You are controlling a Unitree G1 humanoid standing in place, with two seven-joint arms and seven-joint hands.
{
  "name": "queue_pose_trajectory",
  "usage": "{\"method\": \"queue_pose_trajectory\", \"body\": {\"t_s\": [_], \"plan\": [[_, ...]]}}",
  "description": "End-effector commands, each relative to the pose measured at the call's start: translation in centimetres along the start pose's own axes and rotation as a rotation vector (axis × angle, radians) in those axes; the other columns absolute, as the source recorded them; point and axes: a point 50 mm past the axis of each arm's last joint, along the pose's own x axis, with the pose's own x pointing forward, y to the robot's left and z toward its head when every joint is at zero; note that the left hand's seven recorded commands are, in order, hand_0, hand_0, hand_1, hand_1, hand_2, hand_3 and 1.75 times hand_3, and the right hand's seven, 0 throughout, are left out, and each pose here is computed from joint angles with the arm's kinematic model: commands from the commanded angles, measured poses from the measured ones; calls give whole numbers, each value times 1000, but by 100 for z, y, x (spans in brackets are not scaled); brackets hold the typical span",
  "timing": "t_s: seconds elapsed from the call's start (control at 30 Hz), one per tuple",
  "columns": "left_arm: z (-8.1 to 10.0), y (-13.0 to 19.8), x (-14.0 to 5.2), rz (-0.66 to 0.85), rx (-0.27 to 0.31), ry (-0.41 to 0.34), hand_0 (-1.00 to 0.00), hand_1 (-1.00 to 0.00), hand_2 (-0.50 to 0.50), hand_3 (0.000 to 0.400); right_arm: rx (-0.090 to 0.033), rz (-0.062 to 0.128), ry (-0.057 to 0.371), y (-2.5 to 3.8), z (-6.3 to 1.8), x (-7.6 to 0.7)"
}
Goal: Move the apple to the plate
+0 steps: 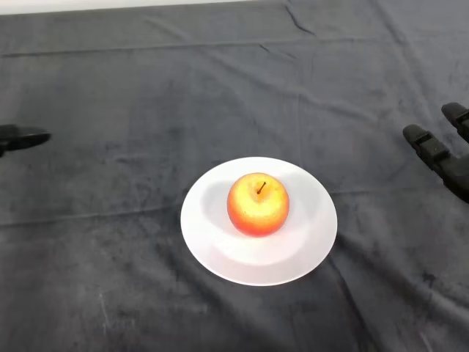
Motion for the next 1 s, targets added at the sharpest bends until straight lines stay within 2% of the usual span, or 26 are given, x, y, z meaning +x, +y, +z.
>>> {"method": "queue_pose_trajectory", "body": {"t_s": [0.03, 0.47, 0.8, 1.0], "plan": [[84, 242, 24, 59, 42, -53, 0, 0, 0, 0, -31, 38, -48, 132, 162, 6], [-14, 714, -17, 260, 28, -45, 0, 0, 0, 0, -30, 39, -48, 132, 163, 6], [-248, 1020, -91, 424, -7, -8, 0, 0, 0, 0, -29, 39, -48, 133, 164, 6], [-359, 1091, -101, 505, -33, 25, 0, 0, 0, 0, -28, 39, -48, 134, 165, 6]]}}
